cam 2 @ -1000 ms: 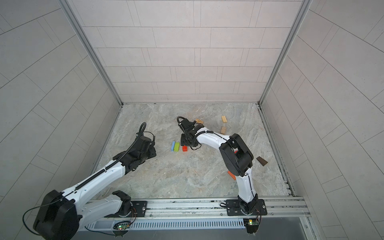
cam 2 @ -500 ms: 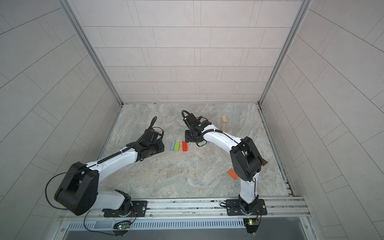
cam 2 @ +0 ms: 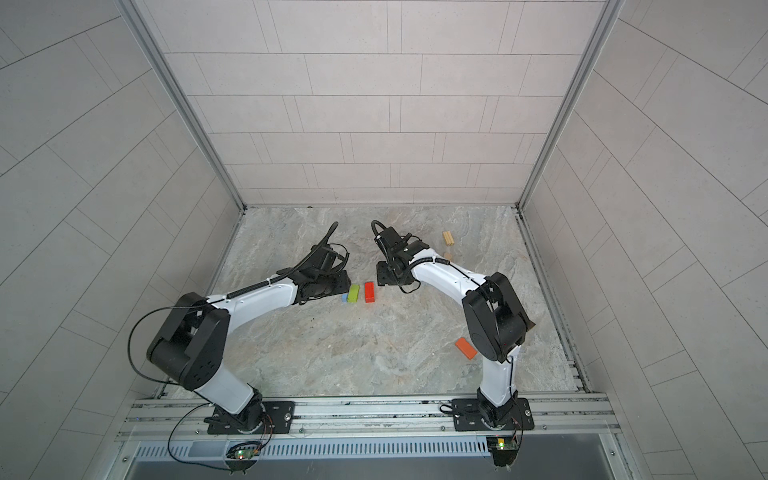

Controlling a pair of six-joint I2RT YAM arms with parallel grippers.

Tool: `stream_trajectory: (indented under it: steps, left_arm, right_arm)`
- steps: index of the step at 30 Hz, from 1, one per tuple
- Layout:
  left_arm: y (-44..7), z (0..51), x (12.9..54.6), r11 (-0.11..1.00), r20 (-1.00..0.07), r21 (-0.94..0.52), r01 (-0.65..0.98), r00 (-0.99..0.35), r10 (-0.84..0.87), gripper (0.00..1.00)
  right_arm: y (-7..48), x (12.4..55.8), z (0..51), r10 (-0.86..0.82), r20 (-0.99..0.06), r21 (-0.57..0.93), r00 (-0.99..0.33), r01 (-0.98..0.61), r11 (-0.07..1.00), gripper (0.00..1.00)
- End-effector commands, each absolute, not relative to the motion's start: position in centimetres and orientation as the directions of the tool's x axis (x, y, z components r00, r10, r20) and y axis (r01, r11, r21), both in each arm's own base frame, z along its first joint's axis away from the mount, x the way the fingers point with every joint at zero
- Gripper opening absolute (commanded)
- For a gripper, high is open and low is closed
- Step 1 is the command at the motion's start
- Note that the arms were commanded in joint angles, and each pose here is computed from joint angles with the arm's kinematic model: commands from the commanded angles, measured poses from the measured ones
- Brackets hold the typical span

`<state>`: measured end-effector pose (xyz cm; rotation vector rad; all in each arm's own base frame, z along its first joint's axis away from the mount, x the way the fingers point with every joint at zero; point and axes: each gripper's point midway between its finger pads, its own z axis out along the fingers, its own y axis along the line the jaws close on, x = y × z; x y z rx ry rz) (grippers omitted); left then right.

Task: Build the wood block tower
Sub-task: 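Open the right gripper while the left gripper moves over the blue block, then grasp the light blue block with the left gripper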

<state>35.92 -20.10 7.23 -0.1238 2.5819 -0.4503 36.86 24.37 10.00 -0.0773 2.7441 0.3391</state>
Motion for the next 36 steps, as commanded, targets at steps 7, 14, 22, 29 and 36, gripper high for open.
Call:
stream_trajectory:
  steps: [7,14,22,29,36]
  left_arm:
    - [-19.9,5.4,36.4,0.971,-0.443,-0.239,0.005,-0.891,-0.104,0.37]
    - [-19.8,4.4,36.7,0.978,-0.427,-0.210,0.000,-0.900,-0.091,0.34]
    - [-20.2,3.7,36.8,0.978,-0.410,-0.209,-0.001,-0.908,-0.088,0.19]
    - [-19.9,5.8,36.7,0.981,-0.426,-0.195,0.006,-0.901,-0.080,0.14]
    - [-21.7,8.5,36.0,0.978,-0.433,-0.206,0.043,-0.900,-0.052,0.14]
  right_arm:
    - [22.7,36.2,11.0,0.012,-0.386,0.251,-0.922,-0.093,0.963,0.58]
    - [22.4,36.2,10.7,0.016,-0.383,0.262,-0.924,-0.092,0.961,0.57]
    - [22.1,36.2,10.3,0.022,-0.375,0.268,-0.927,-0.086,0.959,0.57]
    - [21.8,36.3,10.1,0.030,-0.369,0.274,-0.929,-0.078,0.958,0.57]
    - [21.7,36.3,9.7,0.039,-0.362,0.287,-0.931,-0.072,0.955,0.57]
